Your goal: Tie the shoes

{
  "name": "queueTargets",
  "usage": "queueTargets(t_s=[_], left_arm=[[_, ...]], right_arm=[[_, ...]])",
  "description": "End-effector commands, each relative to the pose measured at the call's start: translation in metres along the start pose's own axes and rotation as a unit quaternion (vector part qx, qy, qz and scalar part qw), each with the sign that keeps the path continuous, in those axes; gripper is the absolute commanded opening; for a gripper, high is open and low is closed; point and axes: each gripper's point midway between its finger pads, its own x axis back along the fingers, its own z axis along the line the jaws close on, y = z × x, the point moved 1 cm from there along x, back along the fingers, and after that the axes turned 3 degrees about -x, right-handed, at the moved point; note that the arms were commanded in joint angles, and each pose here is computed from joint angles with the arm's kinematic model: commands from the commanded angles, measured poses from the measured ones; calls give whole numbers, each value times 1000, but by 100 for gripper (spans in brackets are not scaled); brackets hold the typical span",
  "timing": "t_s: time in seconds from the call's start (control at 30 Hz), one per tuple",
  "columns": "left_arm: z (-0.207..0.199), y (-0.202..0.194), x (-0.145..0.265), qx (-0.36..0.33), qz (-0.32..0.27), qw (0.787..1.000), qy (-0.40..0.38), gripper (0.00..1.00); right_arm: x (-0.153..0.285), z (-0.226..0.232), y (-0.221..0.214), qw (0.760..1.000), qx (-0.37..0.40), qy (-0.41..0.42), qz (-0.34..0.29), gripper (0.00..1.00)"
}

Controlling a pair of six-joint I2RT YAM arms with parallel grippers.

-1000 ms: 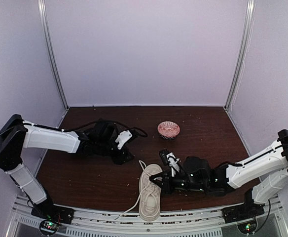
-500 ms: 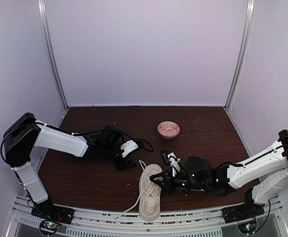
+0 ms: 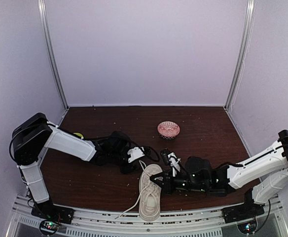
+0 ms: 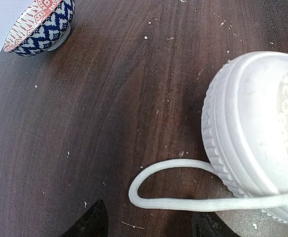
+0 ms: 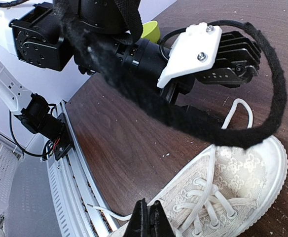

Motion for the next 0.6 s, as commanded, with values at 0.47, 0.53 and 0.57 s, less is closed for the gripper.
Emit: queueTargets(t_s=[0.47, 0.53, 0.57], left_arm=[[3, 30, -17, -60, -37, 997, 10, 48], [4, 33, -16, -54, -37, 998, 17, 37], [7, 34, -13, -49, -37, 998, 24, 19]], right_arm=[[-6, 7, -2, 1000, -4, 16, 3, 0], [-6, 6, -2, 1000, -4, 16, 3, 0], [-6, 6, -2, 1000, -4, 15, 2, 0]])
